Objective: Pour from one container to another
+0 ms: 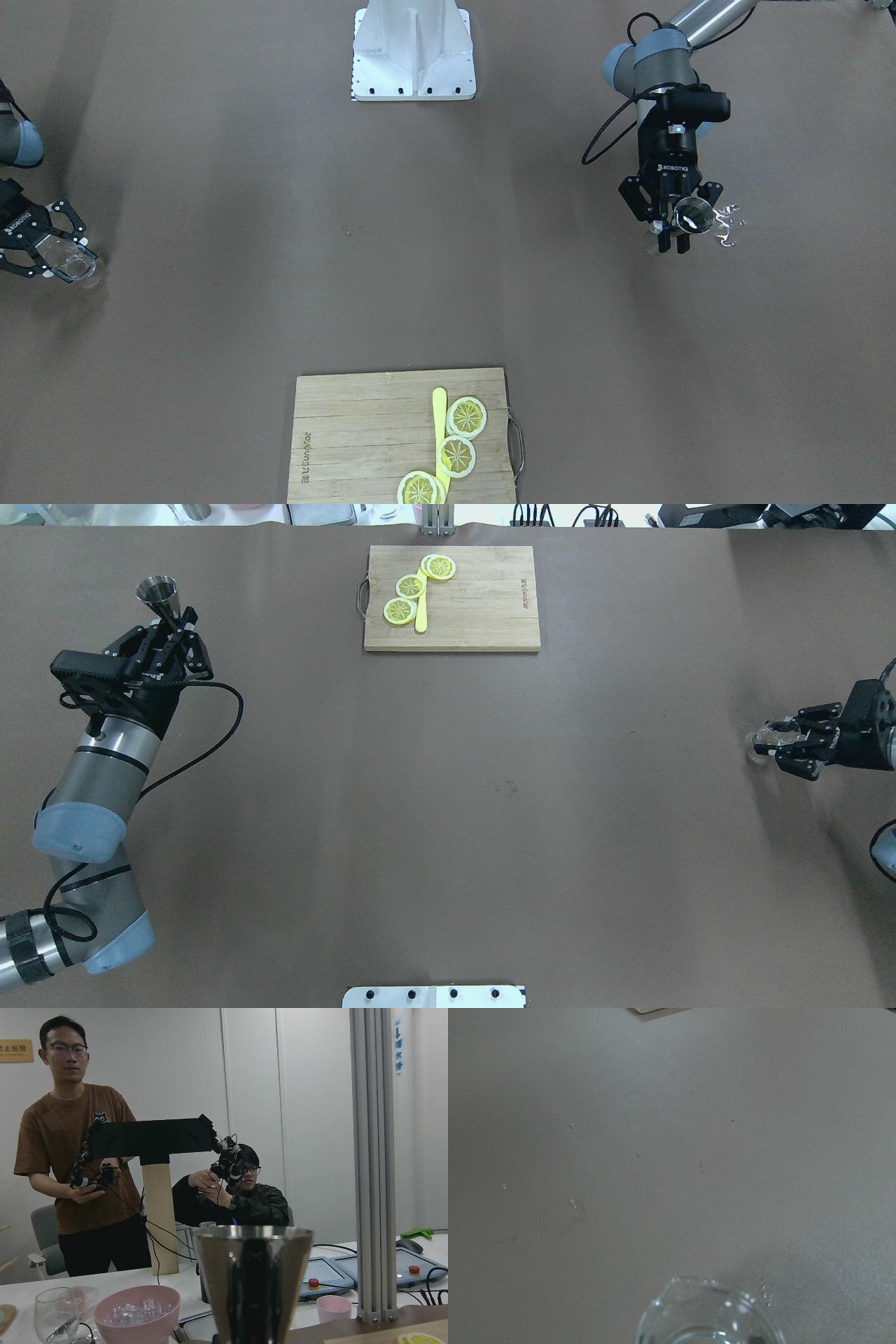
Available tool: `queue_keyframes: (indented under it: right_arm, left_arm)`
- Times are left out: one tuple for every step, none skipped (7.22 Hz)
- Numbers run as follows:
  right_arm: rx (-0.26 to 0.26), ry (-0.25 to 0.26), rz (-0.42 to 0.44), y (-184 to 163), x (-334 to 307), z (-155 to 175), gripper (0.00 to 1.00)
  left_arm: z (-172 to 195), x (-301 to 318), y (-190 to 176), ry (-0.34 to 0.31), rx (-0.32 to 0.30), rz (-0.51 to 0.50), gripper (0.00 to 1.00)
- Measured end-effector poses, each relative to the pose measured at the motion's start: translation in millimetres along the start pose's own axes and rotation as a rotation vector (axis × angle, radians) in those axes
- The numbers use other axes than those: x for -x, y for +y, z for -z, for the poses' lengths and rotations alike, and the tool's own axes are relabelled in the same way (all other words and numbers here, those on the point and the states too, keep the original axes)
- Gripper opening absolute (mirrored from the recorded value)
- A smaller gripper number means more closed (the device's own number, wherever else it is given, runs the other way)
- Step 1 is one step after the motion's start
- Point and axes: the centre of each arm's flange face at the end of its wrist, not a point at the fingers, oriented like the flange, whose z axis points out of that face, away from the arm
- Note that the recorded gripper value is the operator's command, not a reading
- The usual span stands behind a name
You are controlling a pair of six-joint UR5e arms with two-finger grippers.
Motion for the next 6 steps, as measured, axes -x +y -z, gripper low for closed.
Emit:
queue_keyframes:
  right_arm:
    - [0.002,-0.002,0.0,1,1,-2,0.0]
    - [0.004,-0.003,-0.001,2,2,-2,0.0]
    - [0.006,-0.004,-0.001,3,2,-3,0.0]
    - [0.006,-0.004,-0.002,3,2,-3,0.09]
    - [0.007,-0.005,-0.002,4,3,-3,0.17]
    - [0.007,-0.006,-0.003,4,3,-3,0.35]
  left_arm:
    - [-2,3,6,-0.036,0.011,0.027,0.0]
    - [-5,6,12,-0.076,0.018,0.049,0.0]
    - [-8,7,18,-0.111,0.028,0.067,0.0]
    - [-11,8,25,-0.14,0.041,0.078,0.0]
    - [-13,8,30,-0.165,0.054,0.086,0.0]
    - [-15,10,36,-0.187,0.06,0.086,0.0]
